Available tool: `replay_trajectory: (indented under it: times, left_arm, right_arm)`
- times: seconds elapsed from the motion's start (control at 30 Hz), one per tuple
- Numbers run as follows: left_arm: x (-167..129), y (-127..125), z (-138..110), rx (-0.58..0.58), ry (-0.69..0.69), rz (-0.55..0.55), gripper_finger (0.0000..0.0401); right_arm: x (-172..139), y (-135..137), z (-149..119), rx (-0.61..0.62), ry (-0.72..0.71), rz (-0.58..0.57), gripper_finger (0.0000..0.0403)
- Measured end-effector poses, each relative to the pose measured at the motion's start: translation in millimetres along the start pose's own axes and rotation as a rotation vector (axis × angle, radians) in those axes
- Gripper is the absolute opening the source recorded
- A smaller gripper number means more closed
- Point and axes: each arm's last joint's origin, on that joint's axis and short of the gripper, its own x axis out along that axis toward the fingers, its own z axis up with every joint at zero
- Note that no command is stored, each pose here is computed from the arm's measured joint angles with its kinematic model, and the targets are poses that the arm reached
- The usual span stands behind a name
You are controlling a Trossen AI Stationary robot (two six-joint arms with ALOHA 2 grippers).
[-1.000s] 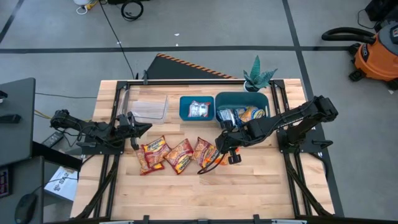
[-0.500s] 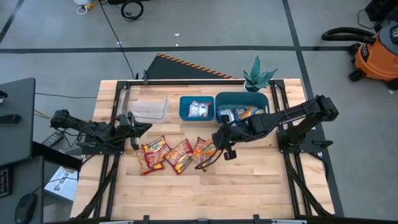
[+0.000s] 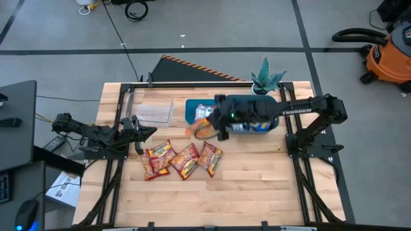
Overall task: Sort Maruchan noodles
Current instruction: Put the orange noodle pack into the blue bin
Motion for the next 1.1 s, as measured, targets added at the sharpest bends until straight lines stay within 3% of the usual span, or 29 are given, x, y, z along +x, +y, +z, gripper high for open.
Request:
replay_trajectory:
  times: [0.2,0.4,0.7,0.9,1.1]
  left_arm:
    - [0.0,0.0,0.0,-0.001,0.000,0.000,0.0016]
    - [0.0,0.0,0.0,-0.001,0.000,0.000,0.0016]
    - [0.0,0.0,0.0,0.000,0.000,0.000,0.0016]
    - [0.0,-0.1,0.3,-0.002,-0.002,-0.001,0.0016]
    - [0.0,0.0,0.2,-0.001,-0.001,0.000,0.0016]
  right_arm:
    - [6.4,-43.6,-10.9,0.039,-0.056,-0.093,0.0007]
    - [19.1,-70.4,-37.2,0.127,-0.151,-0.081,0.0007]
    - [34.1,-74.1,-58.3,0.189,-0.372,-0.061,0.0007]
    - [66.4,-64.3,-72.1,0.204,-0.325,-0.009,0.0007]
    - [81.7,-64.8,-76.0,0.196,-0.292,-0.069,0.0007]
